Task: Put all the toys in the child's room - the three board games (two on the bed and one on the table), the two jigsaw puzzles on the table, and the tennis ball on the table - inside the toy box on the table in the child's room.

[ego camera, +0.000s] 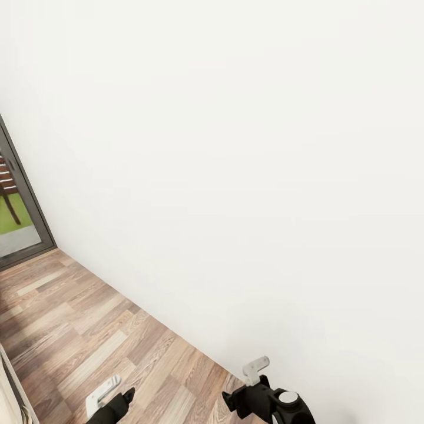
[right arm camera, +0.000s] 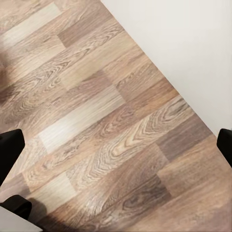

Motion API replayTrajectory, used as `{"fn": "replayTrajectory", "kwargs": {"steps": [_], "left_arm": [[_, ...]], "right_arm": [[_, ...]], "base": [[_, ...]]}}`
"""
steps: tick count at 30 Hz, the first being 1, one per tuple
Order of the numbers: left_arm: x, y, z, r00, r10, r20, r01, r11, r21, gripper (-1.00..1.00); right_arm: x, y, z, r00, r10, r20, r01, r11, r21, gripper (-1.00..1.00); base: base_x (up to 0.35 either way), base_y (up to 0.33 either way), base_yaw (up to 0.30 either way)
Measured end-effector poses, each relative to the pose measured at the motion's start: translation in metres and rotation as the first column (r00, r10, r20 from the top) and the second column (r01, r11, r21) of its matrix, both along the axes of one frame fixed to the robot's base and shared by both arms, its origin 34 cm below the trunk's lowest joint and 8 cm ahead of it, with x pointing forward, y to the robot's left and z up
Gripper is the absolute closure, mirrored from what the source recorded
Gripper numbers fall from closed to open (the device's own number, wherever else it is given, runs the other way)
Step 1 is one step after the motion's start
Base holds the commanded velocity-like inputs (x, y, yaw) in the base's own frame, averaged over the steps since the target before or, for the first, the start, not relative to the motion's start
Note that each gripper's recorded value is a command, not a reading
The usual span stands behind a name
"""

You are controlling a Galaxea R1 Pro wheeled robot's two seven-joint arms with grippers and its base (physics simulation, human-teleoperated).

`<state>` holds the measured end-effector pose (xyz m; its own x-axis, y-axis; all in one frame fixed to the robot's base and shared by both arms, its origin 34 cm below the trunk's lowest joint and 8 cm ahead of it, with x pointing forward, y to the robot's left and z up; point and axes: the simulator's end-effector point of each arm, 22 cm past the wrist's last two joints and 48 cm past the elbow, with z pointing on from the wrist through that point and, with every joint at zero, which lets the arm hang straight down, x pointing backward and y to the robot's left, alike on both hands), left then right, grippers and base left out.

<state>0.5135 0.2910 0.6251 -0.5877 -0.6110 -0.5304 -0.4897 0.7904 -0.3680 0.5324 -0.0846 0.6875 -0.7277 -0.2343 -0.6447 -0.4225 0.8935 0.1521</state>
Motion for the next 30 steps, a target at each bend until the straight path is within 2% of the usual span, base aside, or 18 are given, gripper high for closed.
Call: {"fn": "replayTrajectory", "kwargs": {"steps": [7, 13, 20, 30], "left_arm": [[0.0, -0.003, 0.004, 1.0, 0.018, 0.016, -0.018, 0.999, -0.033, -1.0], [0.001, -0.005, 0.007, 0.999, 0.02, 0.026, -0.019, 0.999, -0.044, -1.0], [0.004, -0.021, 0.019, 0.998, -0.028, 0.051, 0.03, 0.999, -0.036, -1.0], [0.003, -0.029, 0.021, 0.997, -0.049, 0.059, 0.051, 0.998, -0.041, -1.0]], "right_arm": [[-0.018, 0.002, 0.017, 1.0, 0.014, 0.02, -0.014, 0.999, 0.034, -1.0], [-0.029, 0.002, 0.021, 1.0, 0.014, 0.013, -0.014, 0.999, 0.043, -1.0], [-0.041, 0.003, 0.023, 1.0, 0.013, -0.001, -0.013, 0.999, 0.048, -1.0], [-0.043, 0.002, 0.028, 1.0, 0.012, 0.006, -0.012, 0.999, 0.05, -1.0]], "base": [[0.0, 0.0, 0.0], [0.0, 0.0, 0.0], [0.0, 0.0, 0.0], [0.0, 0.0, 0.0]]}}
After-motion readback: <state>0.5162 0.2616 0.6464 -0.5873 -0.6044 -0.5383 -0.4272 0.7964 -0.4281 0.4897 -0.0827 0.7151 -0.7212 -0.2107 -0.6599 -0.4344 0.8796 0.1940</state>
